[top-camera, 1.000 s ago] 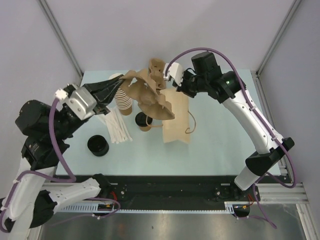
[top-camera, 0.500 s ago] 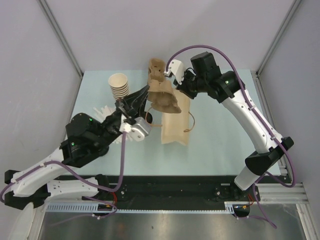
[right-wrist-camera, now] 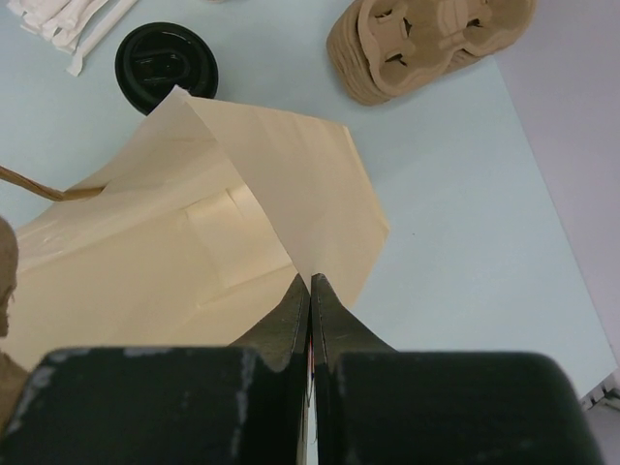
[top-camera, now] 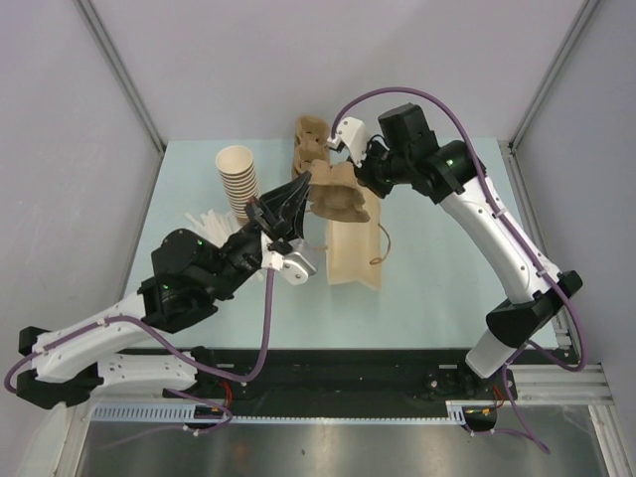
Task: Pack the takeout coffee
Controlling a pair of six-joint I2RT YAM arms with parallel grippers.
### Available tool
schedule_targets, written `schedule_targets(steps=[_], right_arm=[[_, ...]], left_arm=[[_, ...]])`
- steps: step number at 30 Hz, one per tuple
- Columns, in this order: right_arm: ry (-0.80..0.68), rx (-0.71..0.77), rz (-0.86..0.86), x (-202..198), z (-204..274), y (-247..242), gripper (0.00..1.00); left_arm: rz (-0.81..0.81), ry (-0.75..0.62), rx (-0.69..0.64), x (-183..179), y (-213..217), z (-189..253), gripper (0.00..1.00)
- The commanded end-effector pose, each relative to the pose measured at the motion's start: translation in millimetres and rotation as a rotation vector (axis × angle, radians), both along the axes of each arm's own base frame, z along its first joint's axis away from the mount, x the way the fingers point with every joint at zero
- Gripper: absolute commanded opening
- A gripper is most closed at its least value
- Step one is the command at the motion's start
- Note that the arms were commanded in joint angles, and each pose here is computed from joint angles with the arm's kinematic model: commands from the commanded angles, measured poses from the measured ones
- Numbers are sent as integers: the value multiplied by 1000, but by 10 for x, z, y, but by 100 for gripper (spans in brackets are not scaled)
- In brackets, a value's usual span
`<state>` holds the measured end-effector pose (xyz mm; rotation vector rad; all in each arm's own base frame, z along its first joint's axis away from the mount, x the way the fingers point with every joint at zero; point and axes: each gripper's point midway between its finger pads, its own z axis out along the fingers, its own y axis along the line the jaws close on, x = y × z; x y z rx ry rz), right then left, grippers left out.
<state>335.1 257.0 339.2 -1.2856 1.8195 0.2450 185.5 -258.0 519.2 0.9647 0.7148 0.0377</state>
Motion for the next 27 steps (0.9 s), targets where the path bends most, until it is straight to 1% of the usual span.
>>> schedule_targets(steps=[1, 8, 15, 19, 21, 25, 27], right_arm=[[3, 22, -33, 9, 84, -1, 0], [29, 40, -53, 39, 98, -3, 0], [44, 61, -56, 52, 111, -30, 0], [43, 59, -44, 37, 108, -28, 0], [44, 59, -38, 32, 100, -19, 0], [41, 60, -30, 43, 75, -15, 0], [41, 59, -23, 32, 60, -20, 0]], left_arm=[[-7, -17, -25, -41, -6, 61, 0], [4, 35, -12, 39, -118, -147, 0], [21, 169, 11, 143, -246, -591, 0], [24, 192, 46, 159, -285, -825, 0], [23, 226, 56, 181, -315, -929, 0], [23, 298, 84, 288, -401, -1134, 0], [36, 341, 77, 389, -384, -1193, 0]])
